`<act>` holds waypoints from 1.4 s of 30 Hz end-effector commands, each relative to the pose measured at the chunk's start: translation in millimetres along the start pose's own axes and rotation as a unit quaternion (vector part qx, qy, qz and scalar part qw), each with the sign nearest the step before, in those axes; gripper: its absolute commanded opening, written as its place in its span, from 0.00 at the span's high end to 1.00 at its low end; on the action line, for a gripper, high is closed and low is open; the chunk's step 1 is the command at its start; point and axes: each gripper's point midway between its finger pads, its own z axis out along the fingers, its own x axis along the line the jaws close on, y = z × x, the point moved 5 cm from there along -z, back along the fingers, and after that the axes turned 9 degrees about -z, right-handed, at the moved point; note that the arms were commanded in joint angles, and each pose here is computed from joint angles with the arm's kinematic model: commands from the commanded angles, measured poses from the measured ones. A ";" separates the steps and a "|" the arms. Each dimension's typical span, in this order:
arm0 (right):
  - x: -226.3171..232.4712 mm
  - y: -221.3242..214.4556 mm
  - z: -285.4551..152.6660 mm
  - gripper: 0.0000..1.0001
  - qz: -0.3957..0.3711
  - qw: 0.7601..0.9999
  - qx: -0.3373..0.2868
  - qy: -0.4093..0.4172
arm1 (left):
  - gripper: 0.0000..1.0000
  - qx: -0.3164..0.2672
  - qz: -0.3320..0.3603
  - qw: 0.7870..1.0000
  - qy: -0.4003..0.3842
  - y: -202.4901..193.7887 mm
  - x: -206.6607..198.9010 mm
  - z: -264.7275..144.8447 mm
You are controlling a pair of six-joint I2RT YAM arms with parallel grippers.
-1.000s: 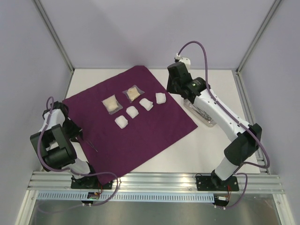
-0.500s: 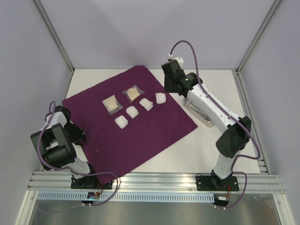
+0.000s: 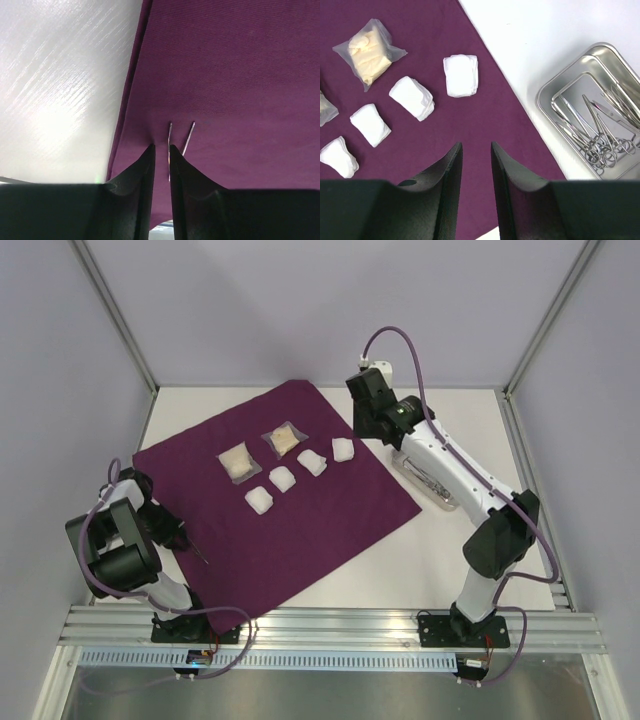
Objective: Prepare the surgical pack
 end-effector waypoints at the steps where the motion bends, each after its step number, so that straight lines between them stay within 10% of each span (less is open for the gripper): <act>1: -10.8 8.1 -24.8 0.68 0.004 0.999 -0.032 -0.006 | 0.75 -0.006 -0.006 1.000 -0.012 1.5 -2.0 1.1; 33: -27.2 -44.0 -37.2 0.67 0.056 0.993 -0.098 0.027 | 1.00 0.023 0.034 0.999 0.019 37.7 -22.8 -39.1; 42: 39.4 -13.0 -43.7 0.62 0.002 0.962 -0.113 0.250 | 1.00 -0.041 0.071 0.995 -0.049 41.0 -50.2 -99.3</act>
